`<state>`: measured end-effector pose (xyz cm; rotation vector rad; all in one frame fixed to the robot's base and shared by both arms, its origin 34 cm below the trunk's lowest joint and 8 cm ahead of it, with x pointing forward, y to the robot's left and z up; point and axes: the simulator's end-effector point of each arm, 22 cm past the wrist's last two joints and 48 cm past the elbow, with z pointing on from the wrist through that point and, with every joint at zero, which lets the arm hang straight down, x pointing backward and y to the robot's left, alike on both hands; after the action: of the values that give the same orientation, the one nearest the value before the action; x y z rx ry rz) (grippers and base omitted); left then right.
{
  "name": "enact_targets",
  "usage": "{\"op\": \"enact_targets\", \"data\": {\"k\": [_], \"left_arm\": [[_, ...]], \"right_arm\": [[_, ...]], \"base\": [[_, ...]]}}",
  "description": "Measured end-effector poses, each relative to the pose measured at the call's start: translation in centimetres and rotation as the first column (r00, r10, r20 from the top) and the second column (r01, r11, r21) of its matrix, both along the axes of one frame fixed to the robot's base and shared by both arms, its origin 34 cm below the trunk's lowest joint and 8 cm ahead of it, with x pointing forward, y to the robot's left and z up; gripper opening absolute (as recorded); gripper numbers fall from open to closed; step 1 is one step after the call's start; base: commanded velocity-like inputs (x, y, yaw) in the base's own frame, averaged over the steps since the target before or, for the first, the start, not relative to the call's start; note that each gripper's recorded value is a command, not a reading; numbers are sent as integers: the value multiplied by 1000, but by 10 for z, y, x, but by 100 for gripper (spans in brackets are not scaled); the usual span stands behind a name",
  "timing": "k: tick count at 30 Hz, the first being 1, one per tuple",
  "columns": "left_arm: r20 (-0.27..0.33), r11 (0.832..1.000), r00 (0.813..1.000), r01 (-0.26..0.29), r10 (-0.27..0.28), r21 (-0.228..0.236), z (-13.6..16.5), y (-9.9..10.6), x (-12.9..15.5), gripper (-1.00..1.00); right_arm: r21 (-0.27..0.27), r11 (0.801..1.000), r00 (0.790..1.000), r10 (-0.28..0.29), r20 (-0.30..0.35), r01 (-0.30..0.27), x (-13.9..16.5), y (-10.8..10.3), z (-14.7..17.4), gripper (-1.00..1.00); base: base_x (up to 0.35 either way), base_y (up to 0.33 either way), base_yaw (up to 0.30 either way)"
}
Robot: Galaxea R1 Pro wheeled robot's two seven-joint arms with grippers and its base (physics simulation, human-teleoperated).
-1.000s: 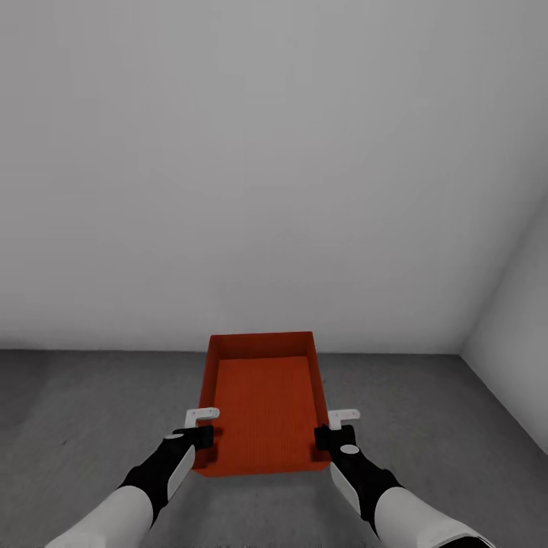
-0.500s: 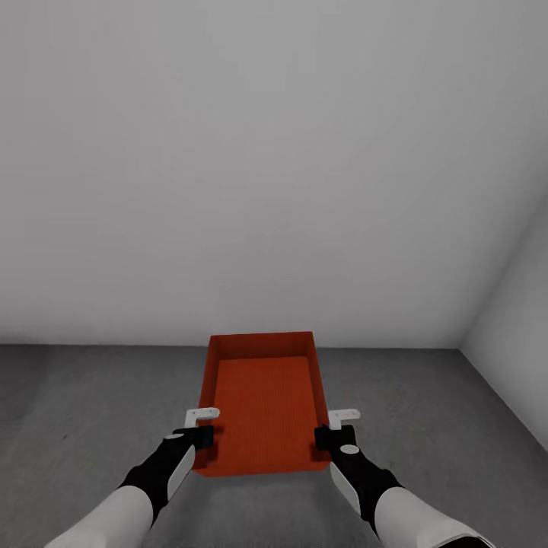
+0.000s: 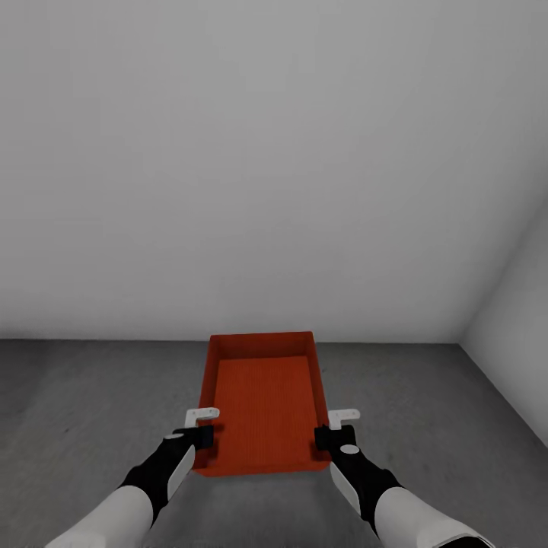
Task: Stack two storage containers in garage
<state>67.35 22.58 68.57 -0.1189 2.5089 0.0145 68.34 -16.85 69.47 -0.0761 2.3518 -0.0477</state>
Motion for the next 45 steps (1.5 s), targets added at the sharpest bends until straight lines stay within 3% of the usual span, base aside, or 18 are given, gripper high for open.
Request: {"op": "enact_targets", "data": {"k": [45], "left_arm": [[-73, 1000, 997, 0, 0, 0, -38, 0, -18, -100]], "right_arm": [[0, 1000, 997, 0, -73, 0, -18, 0, -39, -100]], "base": [[0, 0, 0]]}}
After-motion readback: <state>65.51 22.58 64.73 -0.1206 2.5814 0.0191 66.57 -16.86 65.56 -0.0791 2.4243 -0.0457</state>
